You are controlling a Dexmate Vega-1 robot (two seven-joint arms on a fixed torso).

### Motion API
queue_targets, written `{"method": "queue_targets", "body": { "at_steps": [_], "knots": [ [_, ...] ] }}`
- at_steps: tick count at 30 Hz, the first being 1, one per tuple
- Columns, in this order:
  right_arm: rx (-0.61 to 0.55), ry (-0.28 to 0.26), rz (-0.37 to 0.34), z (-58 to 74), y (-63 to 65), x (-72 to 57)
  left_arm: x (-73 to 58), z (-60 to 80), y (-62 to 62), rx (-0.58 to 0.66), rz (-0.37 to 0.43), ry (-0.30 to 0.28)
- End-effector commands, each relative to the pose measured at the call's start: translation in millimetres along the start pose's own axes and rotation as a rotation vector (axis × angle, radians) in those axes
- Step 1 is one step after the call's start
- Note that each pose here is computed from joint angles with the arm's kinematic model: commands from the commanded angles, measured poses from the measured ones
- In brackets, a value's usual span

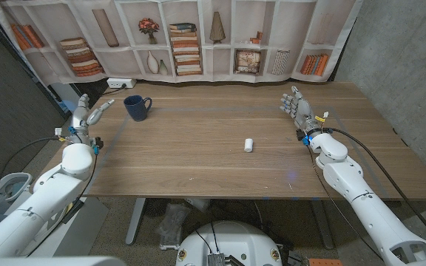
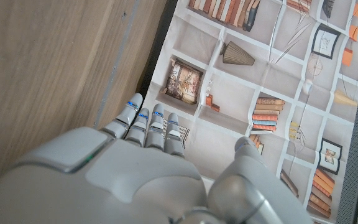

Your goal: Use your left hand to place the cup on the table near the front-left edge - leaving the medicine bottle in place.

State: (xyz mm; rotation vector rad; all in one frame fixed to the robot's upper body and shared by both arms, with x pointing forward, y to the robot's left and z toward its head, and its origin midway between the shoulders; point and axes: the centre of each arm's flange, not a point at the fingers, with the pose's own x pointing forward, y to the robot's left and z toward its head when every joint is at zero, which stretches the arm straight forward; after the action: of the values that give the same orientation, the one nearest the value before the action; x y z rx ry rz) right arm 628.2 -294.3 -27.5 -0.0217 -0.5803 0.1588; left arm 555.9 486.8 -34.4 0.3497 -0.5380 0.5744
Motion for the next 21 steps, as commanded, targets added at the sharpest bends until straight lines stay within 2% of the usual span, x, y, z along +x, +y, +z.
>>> {"method": "queue_targets", "body": {
  "at_steps": [1,21],
  "knots": [
    [0.0,-0.001,-0.007,-0.5,-3.0,-1.1,6.2,0.2,-7.9,0.026,-0.017,0.016],
    [0.002,-0.002,-0.006,-0.6,-2.7,0.9,16.2,-1.2,-19.7,0.069,-0.049,0.078]
  ]
}}
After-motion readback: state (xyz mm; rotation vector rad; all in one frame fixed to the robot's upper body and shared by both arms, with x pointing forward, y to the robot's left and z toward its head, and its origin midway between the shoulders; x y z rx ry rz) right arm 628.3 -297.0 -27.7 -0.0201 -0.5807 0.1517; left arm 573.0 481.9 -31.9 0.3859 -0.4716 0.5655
